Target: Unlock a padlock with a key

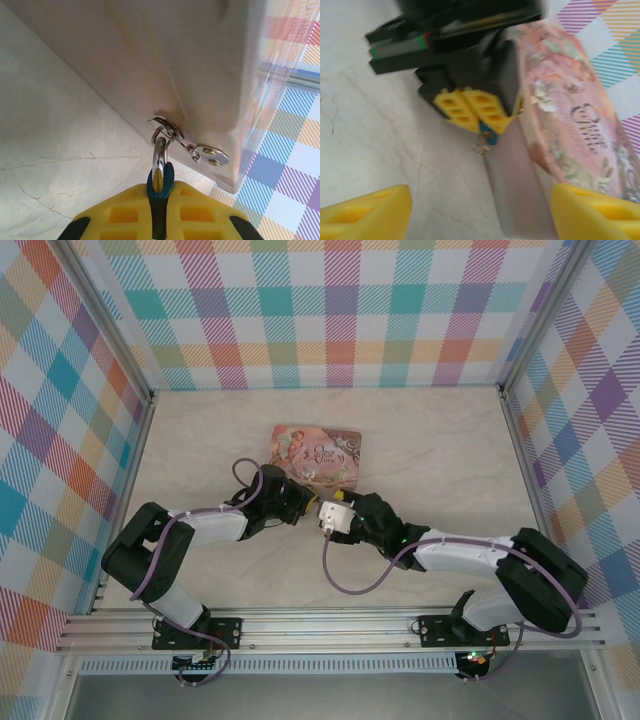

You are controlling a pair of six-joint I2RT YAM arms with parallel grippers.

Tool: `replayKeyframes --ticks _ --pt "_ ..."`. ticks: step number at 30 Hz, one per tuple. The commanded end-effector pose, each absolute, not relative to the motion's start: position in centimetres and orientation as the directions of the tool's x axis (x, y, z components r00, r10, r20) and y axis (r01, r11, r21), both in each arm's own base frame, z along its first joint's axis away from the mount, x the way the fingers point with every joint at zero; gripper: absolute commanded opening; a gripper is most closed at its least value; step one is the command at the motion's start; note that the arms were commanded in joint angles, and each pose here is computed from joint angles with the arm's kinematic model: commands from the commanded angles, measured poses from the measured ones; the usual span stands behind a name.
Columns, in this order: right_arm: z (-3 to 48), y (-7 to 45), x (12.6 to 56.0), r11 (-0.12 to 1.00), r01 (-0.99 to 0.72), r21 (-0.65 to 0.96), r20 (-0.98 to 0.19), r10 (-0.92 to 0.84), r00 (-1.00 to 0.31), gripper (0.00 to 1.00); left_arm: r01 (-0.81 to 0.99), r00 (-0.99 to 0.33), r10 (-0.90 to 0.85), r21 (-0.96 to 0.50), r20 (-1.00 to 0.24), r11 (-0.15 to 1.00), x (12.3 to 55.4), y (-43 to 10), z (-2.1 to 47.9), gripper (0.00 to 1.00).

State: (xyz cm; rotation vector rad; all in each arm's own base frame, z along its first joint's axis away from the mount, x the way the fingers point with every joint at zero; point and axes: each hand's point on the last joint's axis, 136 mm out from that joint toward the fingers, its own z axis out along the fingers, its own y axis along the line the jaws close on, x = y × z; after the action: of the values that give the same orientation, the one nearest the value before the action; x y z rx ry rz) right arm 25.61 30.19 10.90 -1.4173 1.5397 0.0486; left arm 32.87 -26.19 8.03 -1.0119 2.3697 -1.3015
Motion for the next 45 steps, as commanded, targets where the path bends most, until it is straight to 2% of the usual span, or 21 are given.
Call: replayKeyframes --ticks 1,5,13,22,45 --pt "11.3 31.0 26.9 0.312 -0.705 -0.638 -0.624 -0.745 0.236 0.66 -0.414 -0.739 -0.665 -0.852 0.109 0.321 33.5 -26.8 10.7 0.00" --pt "10.4 32.1 27.2 0.311 -0.700 -0.642 -0.620 -0.748 0.236 0.55 -0.411 -0.742 -0.662 -0.854 0.110 0.318 33.5 -26.9 11.0 0.00" --pt "11.0 33.4 28.3 0.400 -0.678 -0.617 -0.693 -0.684 0.228 0.36 -0.411 -0.744 -0.658 -0.854 0.113 0.318 33.5 -27.0 11.0 0.00" --pt "10.5 34.3 29.0 0.437 -0.682 -0.586 -0.730 -0.650 0.211 0.28 -0.415 -0.746 -0.655 -0.853 0.120 0.316 33.5 -27.1 10.9 0.00" --pt "9.2 33.5 30.9 0.516 -0.654 -0.552 -0.754 -0.644 0.128 0.16 -0.420 -0.741 -0.660 -0.854 0.126 0.309 33.4 -26.9 10.8 0.00"
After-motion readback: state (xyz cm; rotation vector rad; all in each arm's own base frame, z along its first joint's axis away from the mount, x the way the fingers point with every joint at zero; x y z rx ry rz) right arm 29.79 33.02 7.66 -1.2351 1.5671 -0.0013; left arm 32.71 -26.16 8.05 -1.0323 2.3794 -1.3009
